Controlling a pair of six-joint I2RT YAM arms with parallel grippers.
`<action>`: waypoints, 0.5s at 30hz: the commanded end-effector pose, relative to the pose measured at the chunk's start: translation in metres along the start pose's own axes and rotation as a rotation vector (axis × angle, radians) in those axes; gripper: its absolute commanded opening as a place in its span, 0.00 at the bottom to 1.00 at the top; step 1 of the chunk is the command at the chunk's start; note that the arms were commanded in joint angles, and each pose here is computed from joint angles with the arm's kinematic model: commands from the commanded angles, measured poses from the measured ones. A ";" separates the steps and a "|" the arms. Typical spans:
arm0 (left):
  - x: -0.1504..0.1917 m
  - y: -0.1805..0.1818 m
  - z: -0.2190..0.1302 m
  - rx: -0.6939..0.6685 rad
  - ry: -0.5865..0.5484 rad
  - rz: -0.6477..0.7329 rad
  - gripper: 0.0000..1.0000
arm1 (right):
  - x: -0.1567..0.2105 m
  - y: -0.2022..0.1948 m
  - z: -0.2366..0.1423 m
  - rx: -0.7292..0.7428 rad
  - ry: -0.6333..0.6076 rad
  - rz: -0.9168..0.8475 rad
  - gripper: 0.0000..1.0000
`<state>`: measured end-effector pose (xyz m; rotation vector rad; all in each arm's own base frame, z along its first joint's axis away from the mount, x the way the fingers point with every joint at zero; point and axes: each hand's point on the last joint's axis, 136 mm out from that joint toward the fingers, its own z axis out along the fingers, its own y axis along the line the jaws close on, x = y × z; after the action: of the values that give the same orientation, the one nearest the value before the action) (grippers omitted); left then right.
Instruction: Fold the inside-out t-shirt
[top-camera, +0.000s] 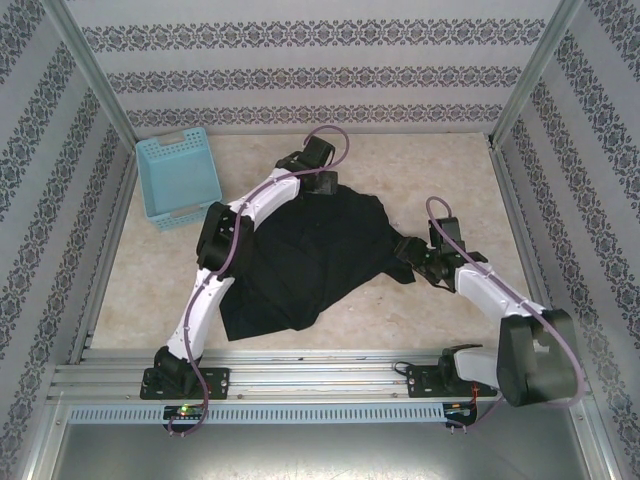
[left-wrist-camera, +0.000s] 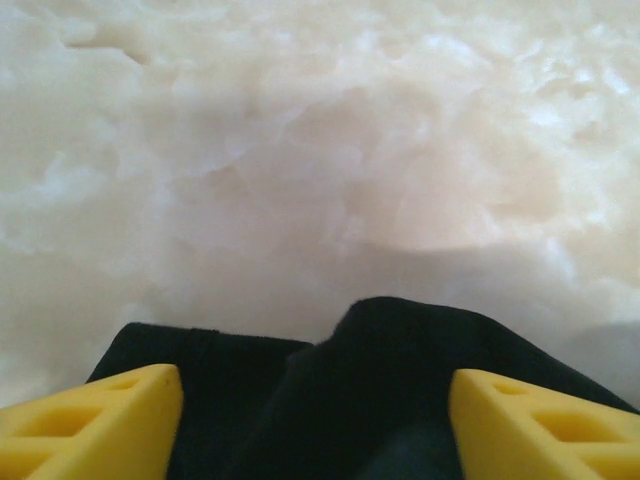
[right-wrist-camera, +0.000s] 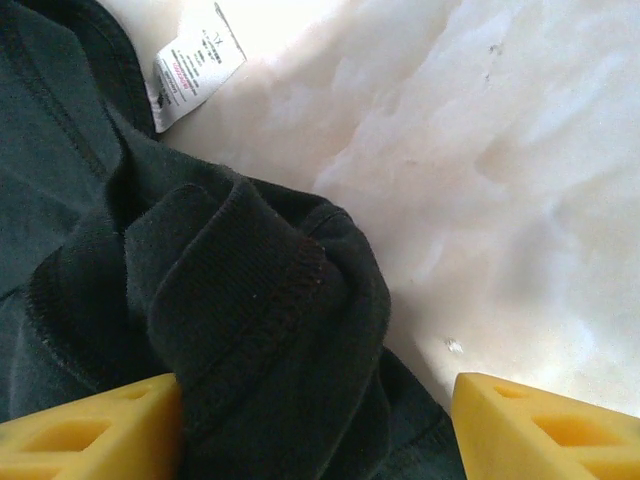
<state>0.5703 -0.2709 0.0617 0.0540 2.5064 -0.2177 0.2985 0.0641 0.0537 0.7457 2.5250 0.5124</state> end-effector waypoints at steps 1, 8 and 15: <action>-0.003 0.000 0.005 0.046 0.024 0.006 0.61 | -0.007 0.020 0.010 -0.045 0.010 -0.026 0.69; -0.010 -0.012 -0.002 0.119 0.037 -0.005 0.23 | -0.015 0.043 0.010 -0.065 0.005 -0.096 0.39; -0.034 -0.004 -0.035 0.103 -0.002 -0.017 0.00 | -0.023 0.039 -0.023 0.023 -0.067 -0.233 0.15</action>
<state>0.5772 -0.2832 0.0683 0.0957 2.5199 -0.3543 0.3239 0.0890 0.0804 0.5197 2.5299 0.4878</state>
